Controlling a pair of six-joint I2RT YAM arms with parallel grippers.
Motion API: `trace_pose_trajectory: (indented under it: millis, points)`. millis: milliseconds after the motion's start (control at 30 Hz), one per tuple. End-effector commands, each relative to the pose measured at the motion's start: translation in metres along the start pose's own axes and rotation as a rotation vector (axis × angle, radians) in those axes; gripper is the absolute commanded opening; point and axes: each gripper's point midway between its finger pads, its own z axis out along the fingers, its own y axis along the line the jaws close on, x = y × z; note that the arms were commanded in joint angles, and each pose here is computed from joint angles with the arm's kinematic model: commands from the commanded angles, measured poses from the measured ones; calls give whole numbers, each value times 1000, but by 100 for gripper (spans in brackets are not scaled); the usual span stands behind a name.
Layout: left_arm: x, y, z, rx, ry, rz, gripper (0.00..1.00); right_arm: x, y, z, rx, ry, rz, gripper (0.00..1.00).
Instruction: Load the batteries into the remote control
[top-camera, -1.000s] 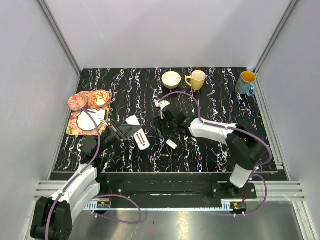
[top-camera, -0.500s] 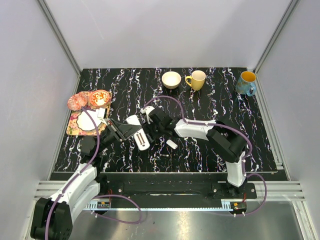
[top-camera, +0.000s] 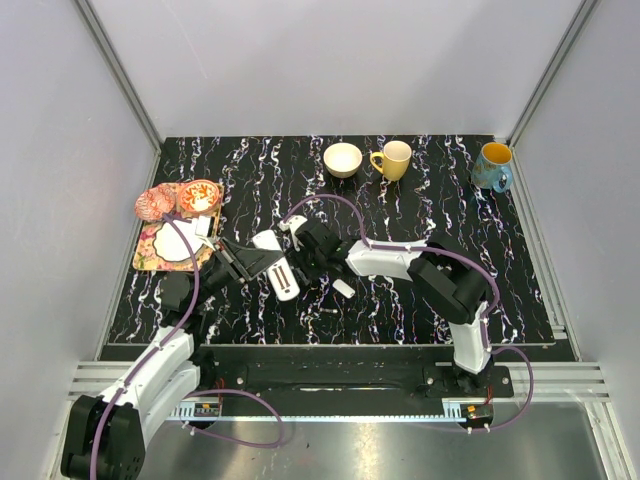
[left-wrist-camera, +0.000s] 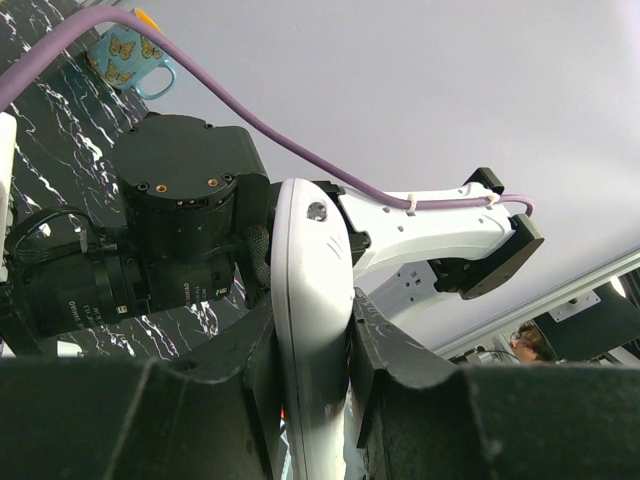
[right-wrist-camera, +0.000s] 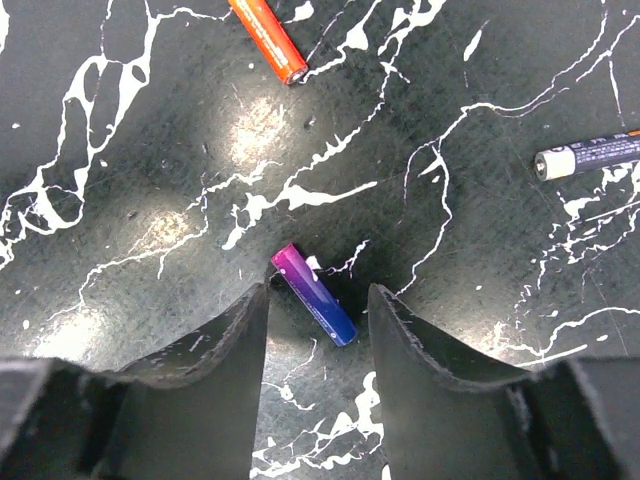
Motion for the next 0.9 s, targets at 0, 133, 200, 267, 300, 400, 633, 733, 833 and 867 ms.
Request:
trace_pose_trajectory:
  millis: [0,133,200,267,300,400,633,733,833,867]
  points:
    - [-7,-15,2,49,-14,59,0,5,-8,7,49,17,-8,47]
    - [-7,-15,2,46,-17,60,0,9,-17,10,106,37,23,35]
    - [-7,-14,2,43,-16,57,0,12,-21,12,131,52,35,30]
    - [-7,-13,2,41,-15,57,0,15,-26,12,164,61,43,27]
    - [-7,-13,2,41,-15,58,0,15,-26,12,172,62,46,24]
    - [-7,-12,2,38,-18,56,0,17,-33,10,210,64,60,16]
    - [-8,-9,3,24,-16,59,0,12,-65,-22,351,39,151,0]
    - [-10,-3,4,9,-27,63,0,10,-86,-48,391,15,243,0]
    - [-10,1,4,8,-35,69,0,20,-110,-72,446,5,325,0]
    - [-10,0,4,16,-38,78,0,27,-115,-79,460,5,337,0]
